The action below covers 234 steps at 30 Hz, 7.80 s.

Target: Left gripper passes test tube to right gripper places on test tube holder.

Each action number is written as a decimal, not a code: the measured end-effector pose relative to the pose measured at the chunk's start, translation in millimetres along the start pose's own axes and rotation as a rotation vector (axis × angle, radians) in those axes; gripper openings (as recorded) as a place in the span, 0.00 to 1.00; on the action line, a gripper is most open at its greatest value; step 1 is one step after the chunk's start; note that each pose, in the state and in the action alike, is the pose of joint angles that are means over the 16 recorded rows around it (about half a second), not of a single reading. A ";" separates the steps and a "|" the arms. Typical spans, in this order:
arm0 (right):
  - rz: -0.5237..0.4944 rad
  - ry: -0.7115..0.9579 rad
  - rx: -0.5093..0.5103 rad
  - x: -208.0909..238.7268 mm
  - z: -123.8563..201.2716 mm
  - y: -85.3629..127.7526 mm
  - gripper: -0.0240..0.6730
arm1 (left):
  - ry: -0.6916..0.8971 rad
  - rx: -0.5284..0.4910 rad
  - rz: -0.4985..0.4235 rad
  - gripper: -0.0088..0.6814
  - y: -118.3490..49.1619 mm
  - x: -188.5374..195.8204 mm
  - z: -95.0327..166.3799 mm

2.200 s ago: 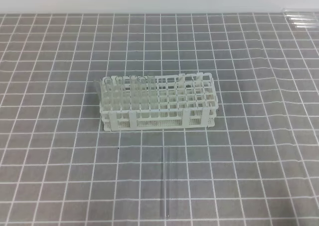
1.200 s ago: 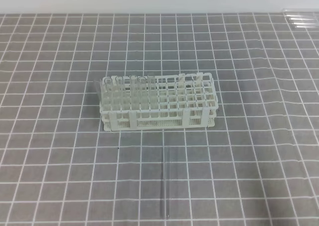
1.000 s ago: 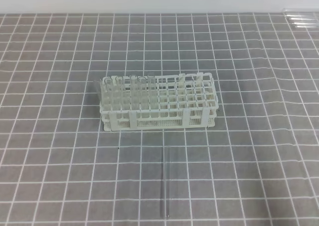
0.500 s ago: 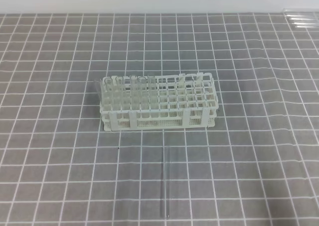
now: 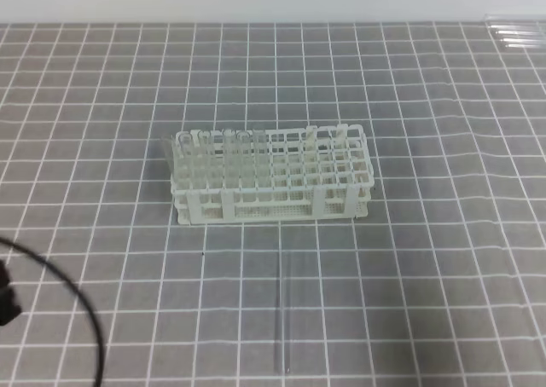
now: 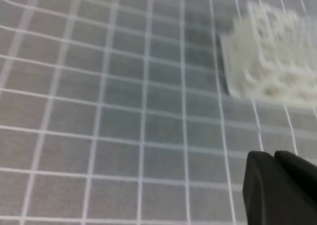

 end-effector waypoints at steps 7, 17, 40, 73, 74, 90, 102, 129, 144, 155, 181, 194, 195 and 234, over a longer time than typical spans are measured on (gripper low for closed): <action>0.046 0.203 0.110 -0.2 -1.4 13.3 0.02 | 0.242 -0.087 0.168 0.01 -29.6 -28.5 -1.6; 0.045 0.280 0.197 0.9 -2.9 19.5 0.02 | 0.452 -0.136 0.345 0.01 -81.9 -68.7 12.7; 0.021 0.307 0.224 1.5 1.9 21.9 0.02 | 0.819 -0.469 0.372 0.04 -213.2 -133.6 60.9; -0.005 0.300 0.211 1.0 1.5 26.2 0.02 | 0.788 -0.478 0.219 0.56 -199.3 -159.5 60.6; -0.005 0.300 0.210 1.0 1.4 26.4 0.02 | 0.793 -0.477 0.217 0.56 -199.4 -159.3 61.9; -0.010 0.300 0.204 1.0 1.6 27.3 0.02 | 0.908 -0.527 0.179 0.56 -204.2 -165.9 104.6; -0.012 0.299 0.201 1.0 1.5 27.6 0.02 | 0.915 -0.601 0.159 0.48 -198.3 -173.1 111.1; -0.013 0.307 0.210 1.4 2.7 27.5 0.02 | 0.912 -0.783 0.239 0.12 -202.4 -168.2 98.7; -0.055 0.401 0.195 -0.8 10.5 36.3 0.02 | 0.540 -0.781 0.418 0.11 -213.1 -101.3 20.9; -0.207 0.509 0.183 -16.4 5.4 73.4 0.02 | 0.237 -0.617 0.450 0.10 -163.4 -50.9 9.7; -0.593 0.258 0.672 -37.6 20.0 237.6 0.02 | -0.184 -0.380 0.514 0.10 -141.1 -48.2 1.4; -0.784 -0.266 0.769 -2.2 22.2 234.5 0.02 | -0.222 -0.402 0.519 0.05 -142.8 -47.5 -2.7; -0.791 -0.291 0.766 -0.5 22.5 232.8 0.02 | -0.219 -0.403 0.518 0.06 -142.9 -48.1 -2.1; -0.865 -0.145 0.583 -16.5 38.6 290.9 0.66 | -0.445 -0.439 0.668 0.09 -143.5 -36.0 23.4</action>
Point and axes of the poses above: a point on each arm's last joint axis where the gripper is mounted, x pointing back along that axis away from the gripper, y along the wrist's bending axis when the last joint is at zero, z = x × y, the point moved 7 cm from there along -x, pointing out along that axis toward the gripper, and after that the axes turned 9 degrees about -x, right-handed, at the moved point
